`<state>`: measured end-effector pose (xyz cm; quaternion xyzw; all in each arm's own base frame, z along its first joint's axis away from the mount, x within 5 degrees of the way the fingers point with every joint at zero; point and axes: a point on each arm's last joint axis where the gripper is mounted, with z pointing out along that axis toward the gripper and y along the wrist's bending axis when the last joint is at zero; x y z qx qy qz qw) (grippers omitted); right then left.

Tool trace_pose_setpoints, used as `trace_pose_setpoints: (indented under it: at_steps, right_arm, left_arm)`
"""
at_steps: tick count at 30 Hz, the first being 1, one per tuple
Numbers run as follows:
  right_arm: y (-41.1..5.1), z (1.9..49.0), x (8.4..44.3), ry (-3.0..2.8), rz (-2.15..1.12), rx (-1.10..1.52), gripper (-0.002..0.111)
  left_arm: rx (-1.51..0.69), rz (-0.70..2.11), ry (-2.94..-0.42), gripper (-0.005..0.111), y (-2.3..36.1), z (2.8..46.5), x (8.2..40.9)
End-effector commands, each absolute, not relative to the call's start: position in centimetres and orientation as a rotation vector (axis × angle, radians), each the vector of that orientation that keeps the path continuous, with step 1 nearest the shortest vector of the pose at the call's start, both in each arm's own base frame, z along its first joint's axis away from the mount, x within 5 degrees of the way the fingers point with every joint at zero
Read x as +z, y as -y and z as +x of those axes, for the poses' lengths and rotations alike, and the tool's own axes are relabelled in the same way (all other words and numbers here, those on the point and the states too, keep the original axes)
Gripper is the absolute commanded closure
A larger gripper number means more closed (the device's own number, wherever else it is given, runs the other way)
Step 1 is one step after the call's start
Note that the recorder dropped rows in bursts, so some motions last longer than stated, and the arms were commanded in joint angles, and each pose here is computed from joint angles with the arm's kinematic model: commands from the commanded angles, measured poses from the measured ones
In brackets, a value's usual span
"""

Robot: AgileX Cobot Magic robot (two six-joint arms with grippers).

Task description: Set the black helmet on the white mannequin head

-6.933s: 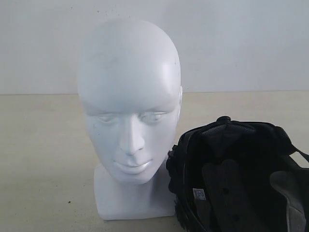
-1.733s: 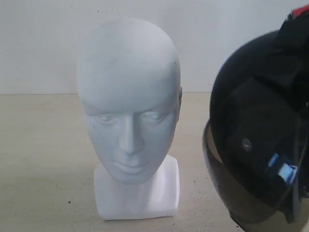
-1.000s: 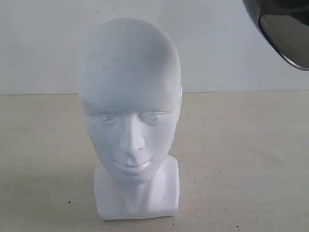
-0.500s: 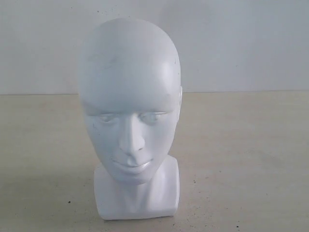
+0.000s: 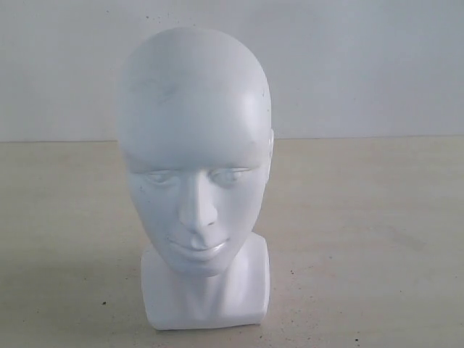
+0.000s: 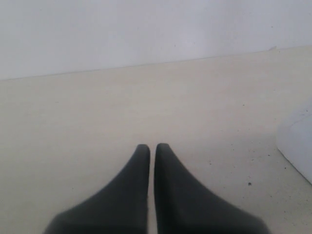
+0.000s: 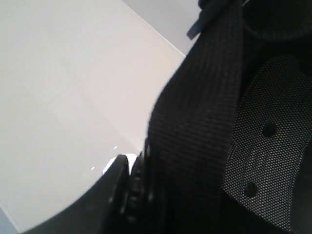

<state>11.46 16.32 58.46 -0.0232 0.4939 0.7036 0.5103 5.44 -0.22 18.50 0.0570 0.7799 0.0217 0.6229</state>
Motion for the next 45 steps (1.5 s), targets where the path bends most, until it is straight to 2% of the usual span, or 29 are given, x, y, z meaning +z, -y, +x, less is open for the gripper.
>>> trace_pose_setpoints:
  at_steps: [1,8,20,26,28,34,45]
  right_arm:
    - [-14.8,11.1,59.9,-1.072,-0.168,1.634,0.108]
    - [-13.9,12.6,59.6,-1.087,-0.097,1.439,0.108]
    - [-13.7,13.0,59.2,-1.091,-0.212,1.126,0.108]
    - [-14.5,13.2,59.2,-1.099,-0.158,1.328,0.108]
    - [-15.1,12.9,59.2,-1.068,-0.259,1.302,0.108]
    - [-14.6,12.4,60.0,-1.04,-0.245,1.333,0.108]
    - [-17.4,17.9,57.2,-1.261,-0.12,1.677,0.108]
  left_arm:
    - [0.055,0.133,-1.787,0.102,0.2,5.4,18.5]
    - [0.055,0.133,-1.787,0.102,0.2,5.4,18.5]
    - [0.055,0.133,-1.787,0.102,0.2,5.4,18.5]
    - [0.055,0.133,-1.787,0.102,0.2,5.4,18.5]
    - [0.055,0.133,-1.787,0.102,0.2,5.4,18.5]
    - [0.055,0.133,-1.787,0.102,0.2,5.4,18.5]
    - [0.055,0.133,-1.787,0.102,0.2,5.4,18.5]
